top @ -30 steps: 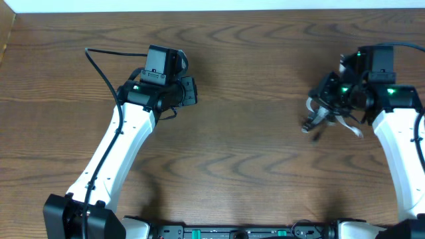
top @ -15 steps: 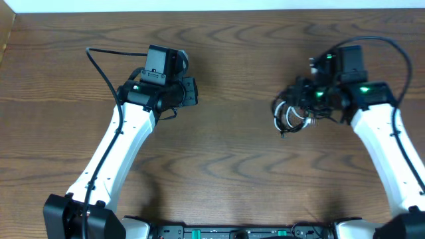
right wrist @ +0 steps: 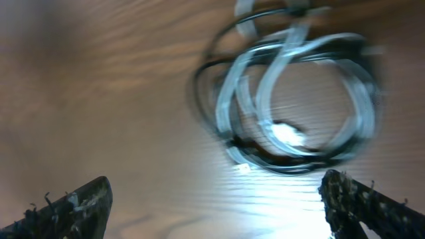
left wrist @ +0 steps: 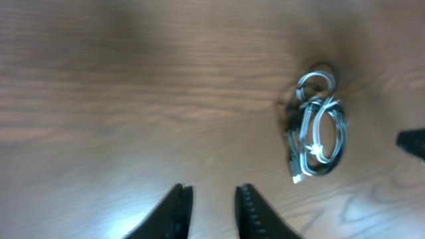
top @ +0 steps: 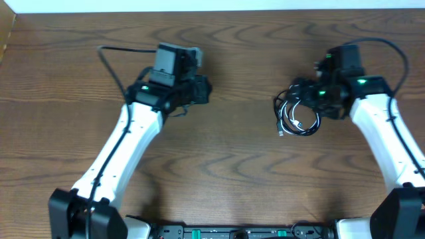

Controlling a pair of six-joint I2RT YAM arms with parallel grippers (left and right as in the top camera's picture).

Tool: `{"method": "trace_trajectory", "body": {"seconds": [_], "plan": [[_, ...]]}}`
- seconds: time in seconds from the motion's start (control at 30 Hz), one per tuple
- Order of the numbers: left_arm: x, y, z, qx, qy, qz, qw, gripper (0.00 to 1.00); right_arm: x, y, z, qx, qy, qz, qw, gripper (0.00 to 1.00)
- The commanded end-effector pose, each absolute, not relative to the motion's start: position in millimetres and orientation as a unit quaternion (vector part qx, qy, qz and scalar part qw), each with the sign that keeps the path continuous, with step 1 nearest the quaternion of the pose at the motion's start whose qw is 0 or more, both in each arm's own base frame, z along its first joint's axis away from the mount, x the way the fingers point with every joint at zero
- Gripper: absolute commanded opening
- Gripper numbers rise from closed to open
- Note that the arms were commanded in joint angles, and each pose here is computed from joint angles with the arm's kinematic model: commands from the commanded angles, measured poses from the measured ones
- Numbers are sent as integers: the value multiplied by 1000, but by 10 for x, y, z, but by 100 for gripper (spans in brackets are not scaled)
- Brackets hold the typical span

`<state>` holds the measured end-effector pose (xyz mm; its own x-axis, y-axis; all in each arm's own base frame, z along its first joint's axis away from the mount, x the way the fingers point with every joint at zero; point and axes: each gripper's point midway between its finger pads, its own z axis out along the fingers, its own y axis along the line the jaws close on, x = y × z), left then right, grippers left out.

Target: Untangle cables

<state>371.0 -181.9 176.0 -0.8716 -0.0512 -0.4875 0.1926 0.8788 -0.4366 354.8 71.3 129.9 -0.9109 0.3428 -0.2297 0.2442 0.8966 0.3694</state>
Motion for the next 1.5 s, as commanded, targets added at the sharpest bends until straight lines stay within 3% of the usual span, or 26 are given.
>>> {"method": "trace_trajectory", "body": {"seconds": [0.0, 0.47, 0.83, 1.47], "plan": [[3744, -2221, 1642, 57, 929, -277, 237, 31, 3569, 336, 1306, 202, 956, 146, 153, 95], [3897, -3467, 914, 33, 905, -363, 220, 32, 3510, 219, 1275, 197, 961, 130, 145, 94], [3933, -3515, 725, 23, 915, -310, 256, 32, 3452, 225, 1255, 190, 964, 127, 134, 94], [4007, -3731, 577, 63, 900, -320, 289, 32, 3443, 226, 1252, 182, 966, 126, 133, 94]]}}
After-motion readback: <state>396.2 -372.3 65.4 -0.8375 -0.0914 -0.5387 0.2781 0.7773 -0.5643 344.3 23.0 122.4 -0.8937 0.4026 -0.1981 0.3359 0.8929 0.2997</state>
